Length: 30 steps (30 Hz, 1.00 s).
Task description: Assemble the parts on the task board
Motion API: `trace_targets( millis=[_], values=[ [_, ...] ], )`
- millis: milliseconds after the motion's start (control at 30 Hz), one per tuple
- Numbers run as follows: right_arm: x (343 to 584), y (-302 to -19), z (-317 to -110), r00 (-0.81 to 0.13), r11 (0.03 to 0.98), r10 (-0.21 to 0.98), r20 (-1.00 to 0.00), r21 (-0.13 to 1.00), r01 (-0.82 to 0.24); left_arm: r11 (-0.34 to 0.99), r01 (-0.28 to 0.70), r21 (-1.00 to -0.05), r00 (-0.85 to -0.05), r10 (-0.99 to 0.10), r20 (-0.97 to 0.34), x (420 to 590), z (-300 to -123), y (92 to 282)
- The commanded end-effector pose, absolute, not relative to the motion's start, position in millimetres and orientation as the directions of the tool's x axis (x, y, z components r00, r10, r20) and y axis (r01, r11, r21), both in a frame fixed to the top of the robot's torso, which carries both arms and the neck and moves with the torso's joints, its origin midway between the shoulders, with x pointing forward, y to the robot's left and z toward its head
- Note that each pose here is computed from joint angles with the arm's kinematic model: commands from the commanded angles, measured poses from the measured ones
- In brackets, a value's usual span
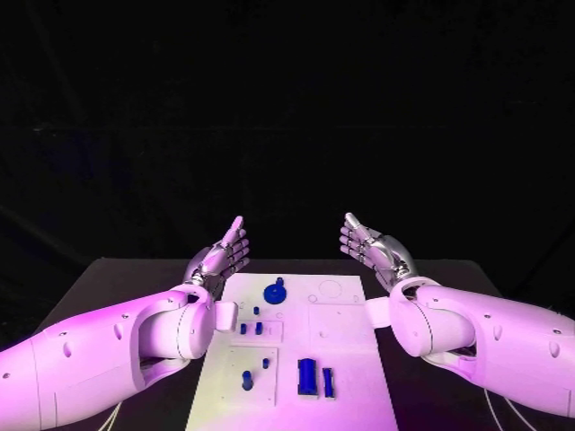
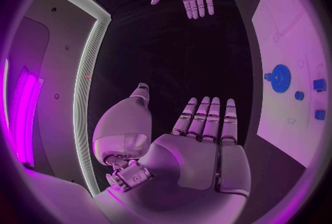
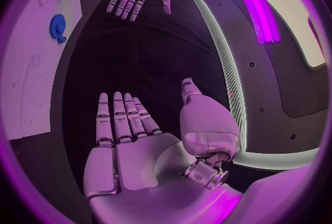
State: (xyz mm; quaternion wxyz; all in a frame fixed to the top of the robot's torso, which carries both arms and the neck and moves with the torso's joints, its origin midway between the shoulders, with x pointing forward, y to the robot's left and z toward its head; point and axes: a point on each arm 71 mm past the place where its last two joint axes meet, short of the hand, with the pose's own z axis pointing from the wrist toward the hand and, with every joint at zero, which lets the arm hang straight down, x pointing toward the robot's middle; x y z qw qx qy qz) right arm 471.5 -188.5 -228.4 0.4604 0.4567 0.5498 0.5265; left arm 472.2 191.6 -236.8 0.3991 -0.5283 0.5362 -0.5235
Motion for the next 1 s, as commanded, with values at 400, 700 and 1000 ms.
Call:
trace_targets(
  millis=[400, 700, 1000],
  values=[
    [461.8, -192.4, -224.2, -0.017, -0.010, 1.000, 0.010, 1.000, 0.001, -0.010, -0.001, -1.000, -0.017, -1.000, 0.010, 461.8, -224.2, 192.4],
    [461.8, -192.4, -224.2, -0.017, -0.010, 1.000, 0.010, 1.000, 0.001, -0.010, -0.001, -1.000, -0.017, -1.000, 0.010, 461.8, -224.2, 192.4],
    [461.8, -192.4, -224.2, -0.017, -0.010, 1.000, 0.010, 1.000, 0.001, -0.010, -0.001, -1.000, -0.017, -1.000, 0.010, 461.8, -224.2, 192.4]
  ],
)
